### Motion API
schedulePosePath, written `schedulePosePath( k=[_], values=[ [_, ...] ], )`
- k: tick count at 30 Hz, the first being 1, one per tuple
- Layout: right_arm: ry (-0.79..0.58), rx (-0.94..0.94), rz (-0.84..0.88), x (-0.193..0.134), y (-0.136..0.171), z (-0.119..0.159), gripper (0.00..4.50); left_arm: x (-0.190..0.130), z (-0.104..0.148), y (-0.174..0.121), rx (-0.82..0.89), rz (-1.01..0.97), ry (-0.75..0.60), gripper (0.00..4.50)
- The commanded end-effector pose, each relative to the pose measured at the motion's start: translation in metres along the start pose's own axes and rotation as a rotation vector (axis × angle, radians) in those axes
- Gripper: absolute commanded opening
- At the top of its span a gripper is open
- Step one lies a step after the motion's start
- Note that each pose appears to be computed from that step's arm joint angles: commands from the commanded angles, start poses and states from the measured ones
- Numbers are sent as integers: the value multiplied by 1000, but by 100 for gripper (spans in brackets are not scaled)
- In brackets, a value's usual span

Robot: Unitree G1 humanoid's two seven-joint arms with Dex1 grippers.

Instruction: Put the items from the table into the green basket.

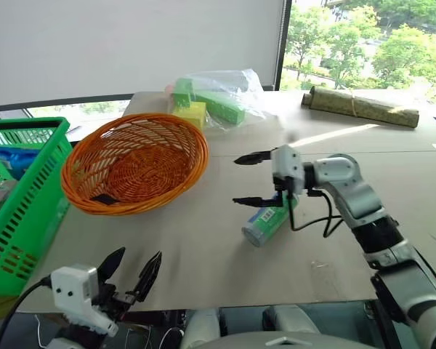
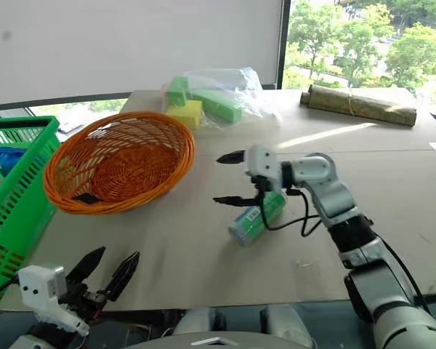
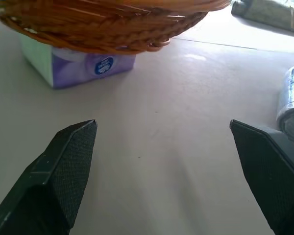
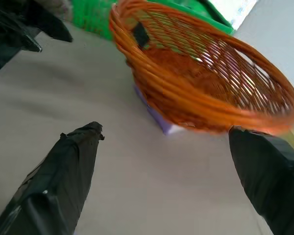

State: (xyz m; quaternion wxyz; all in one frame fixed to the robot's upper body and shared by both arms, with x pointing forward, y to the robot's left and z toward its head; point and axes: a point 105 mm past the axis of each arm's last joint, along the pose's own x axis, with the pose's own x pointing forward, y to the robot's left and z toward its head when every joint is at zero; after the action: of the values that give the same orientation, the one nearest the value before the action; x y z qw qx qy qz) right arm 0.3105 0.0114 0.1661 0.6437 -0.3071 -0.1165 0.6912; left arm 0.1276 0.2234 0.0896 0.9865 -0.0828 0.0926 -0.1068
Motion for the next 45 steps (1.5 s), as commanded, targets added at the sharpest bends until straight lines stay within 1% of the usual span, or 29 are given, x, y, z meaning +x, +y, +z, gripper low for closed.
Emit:
schedulePosePath(
  k=[1,3,6,13,16,18,22,23,25,27,29,31,33,35,39,42,44,45],
  values=[
    [59,-147,2,16,-11,2,450,-4,14,-9,24,-53,-50,447],
    [50,-201,5,30,-16,10,450,-7,17,-11,27,-73,-59,447],
    [57,-263,5,46,-18,13,450,-9,25,-9,46,-73,-99,447],
    [82,-335,-32,59,-25,13,450,-14,28,-12,68,-107,-137,447],
    [116,-361,-30,61,-24,7,364,-17,39,-5,153,-66,-206,450],
    [121,-356,-38,61,-26,6,259,-19,44,-2,177,-55,-234,450],
    [110,-347,-43,58,-26,7,77,-20,51,-1,213,-43,-276,450],
    [95,-343,-55,57,-27,9,52,-20,51,0,209,-38,-282,450],
    [52,-342,-89,54,-31,17,51,-19,50,1,210,-34,-279,450],
    [6,-352,-169,46,-45,29,51,-14,50,-2,193,-42,-294,450],
    [-30,-376,-238,32,-58,40,51,-8,51,-7,186,-57,-304,450],
    [-15,-403,-296,11,-71,42,51,0,56,-11,176,-69,-329,450],
    [62,-428,-335,-17,-83,36,51,11,60,-15,188,-92,-341,450],
    [171,-433,-349,-44,-89,20,51,22,64,-20,205,-116,-349,450],
    [471,-431,-423,-117,-103,-17,51,46,69,-30,217,-188,-352,450],
    [658,-414,-468,-164,-106,-40,51,63,69,-26,206,-186,-325,450],
    [750,-396,-481,-183,-104,-56,51,78,67,-14,198,-127,-281,450],
    [800,-390,-477,-189,-102,-67,155,90,63,0,219,-57,-229,450]
  ],
)
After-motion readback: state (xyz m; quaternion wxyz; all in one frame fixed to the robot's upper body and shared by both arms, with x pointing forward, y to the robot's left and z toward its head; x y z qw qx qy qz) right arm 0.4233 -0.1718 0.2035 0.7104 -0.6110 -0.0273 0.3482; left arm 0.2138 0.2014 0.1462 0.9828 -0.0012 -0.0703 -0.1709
